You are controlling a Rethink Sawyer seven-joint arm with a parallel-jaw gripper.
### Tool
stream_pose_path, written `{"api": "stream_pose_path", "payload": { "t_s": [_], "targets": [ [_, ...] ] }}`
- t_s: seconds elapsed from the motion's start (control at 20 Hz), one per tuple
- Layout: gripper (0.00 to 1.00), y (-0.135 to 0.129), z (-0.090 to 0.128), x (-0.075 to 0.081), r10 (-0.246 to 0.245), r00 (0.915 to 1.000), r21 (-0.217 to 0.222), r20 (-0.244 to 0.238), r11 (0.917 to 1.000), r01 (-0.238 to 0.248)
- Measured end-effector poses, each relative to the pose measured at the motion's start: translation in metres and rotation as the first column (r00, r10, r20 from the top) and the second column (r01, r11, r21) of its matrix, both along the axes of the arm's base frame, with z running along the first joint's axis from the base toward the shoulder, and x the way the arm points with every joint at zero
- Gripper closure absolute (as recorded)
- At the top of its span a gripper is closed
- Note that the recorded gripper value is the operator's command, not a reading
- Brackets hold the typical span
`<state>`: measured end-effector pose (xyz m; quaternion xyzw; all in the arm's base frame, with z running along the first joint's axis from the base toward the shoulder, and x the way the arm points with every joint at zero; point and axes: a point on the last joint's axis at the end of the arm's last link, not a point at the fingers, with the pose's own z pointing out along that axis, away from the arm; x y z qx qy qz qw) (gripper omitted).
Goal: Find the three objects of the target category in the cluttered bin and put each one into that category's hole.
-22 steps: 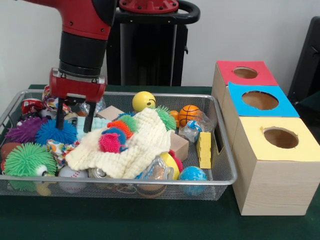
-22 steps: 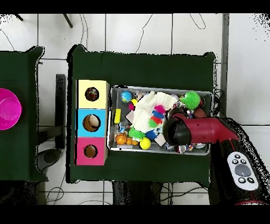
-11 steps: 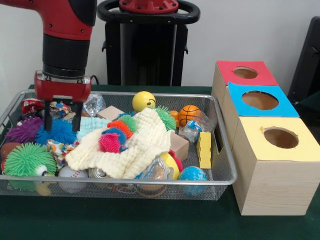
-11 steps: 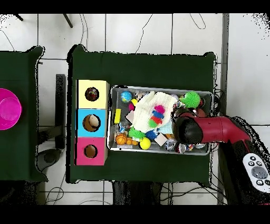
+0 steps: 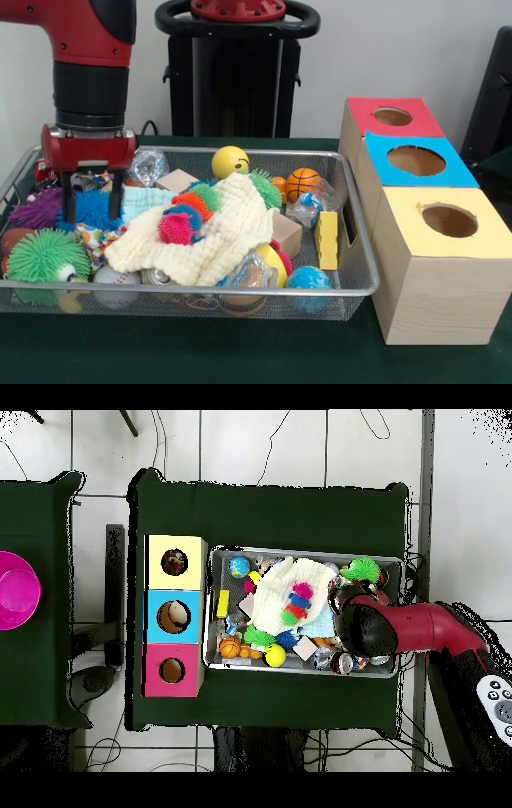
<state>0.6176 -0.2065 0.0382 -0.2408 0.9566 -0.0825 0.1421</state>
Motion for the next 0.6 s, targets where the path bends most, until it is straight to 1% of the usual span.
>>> {"api": "stream_pose_path", "payload": {
  "t_s": [0.15, 0.35, 0.5, 0.6],
  "targets": [
    [0.00, -0.014, -0.011, -0.006, 0.015, 0.9995, 0.000, 0.027, 0.9999, -0.015],
    [0.00, -0.027, -0.029, -0.019, 0.037, 0.9985, -0.006, 0.039, 0.9993, -0.037],
    [0.00, -0.032, -0.042, -0.029, 0.044, 0.9985, -0.002, 0.031, 0.9990, -0.044],
    [0.00, -0.032, -0.063, -0.043, 0.048, 0.9988, 0.017, 0.010, 0.9987, -0.048]
  ]
}}
